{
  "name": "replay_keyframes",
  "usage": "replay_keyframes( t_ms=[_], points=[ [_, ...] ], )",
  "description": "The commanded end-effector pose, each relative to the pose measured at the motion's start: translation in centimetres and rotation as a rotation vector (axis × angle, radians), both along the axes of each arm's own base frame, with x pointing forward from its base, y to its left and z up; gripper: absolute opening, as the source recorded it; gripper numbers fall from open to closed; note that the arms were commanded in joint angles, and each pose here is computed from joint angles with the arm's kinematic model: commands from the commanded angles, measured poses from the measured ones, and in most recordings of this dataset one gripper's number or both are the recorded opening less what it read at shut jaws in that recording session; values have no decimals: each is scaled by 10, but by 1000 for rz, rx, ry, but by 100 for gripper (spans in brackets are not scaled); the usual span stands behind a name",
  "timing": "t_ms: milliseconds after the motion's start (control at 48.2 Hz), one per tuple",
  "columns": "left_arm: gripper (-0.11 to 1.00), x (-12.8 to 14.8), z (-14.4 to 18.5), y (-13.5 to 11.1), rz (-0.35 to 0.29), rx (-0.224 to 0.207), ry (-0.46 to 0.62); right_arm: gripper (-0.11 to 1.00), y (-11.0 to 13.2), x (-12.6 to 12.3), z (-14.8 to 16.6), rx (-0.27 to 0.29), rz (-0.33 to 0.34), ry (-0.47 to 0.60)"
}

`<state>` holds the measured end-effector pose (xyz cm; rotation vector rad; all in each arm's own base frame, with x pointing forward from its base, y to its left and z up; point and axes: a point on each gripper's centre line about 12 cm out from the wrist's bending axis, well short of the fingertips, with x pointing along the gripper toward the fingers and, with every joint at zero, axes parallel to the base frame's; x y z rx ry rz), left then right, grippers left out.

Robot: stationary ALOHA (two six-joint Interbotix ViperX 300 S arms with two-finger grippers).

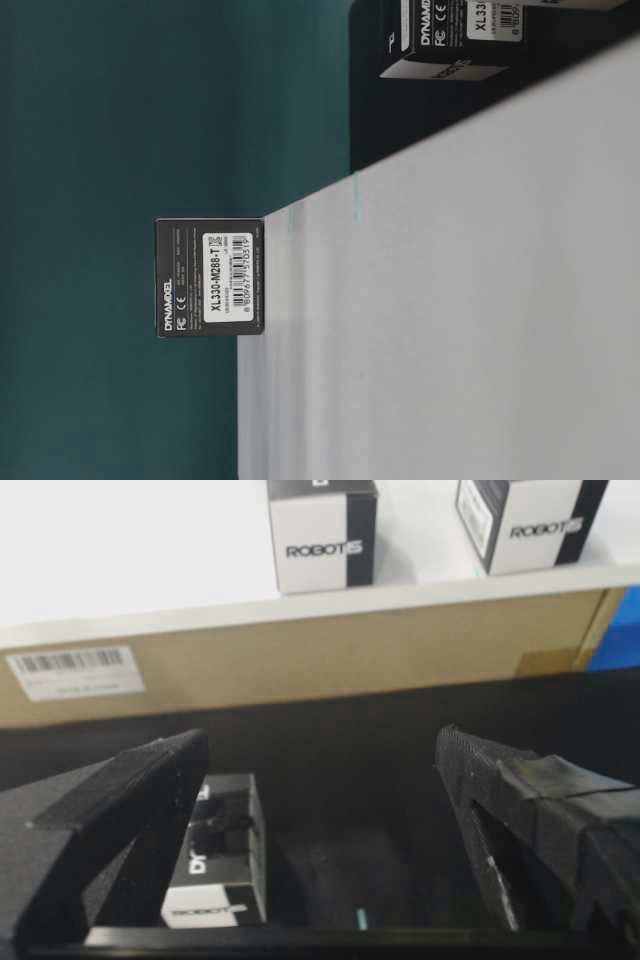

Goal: Place the box from the black base onto the white base.

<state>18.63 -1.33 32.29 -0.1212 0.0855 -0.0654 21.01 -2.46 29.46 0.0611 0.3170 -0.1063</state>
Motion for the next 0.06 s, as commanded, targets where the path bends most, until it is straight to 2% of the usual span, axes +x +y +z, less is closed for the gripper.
replay_keyframes(
  t_ms=[0,42],
  points=[
    [-4,-1,11,0,2,-1,-35,100,0,-2,5,14,-6,-25],
    [-4,-2,13,0,1,-1,-40,100,0,-3,7,18,-7,-31]
  ],
)
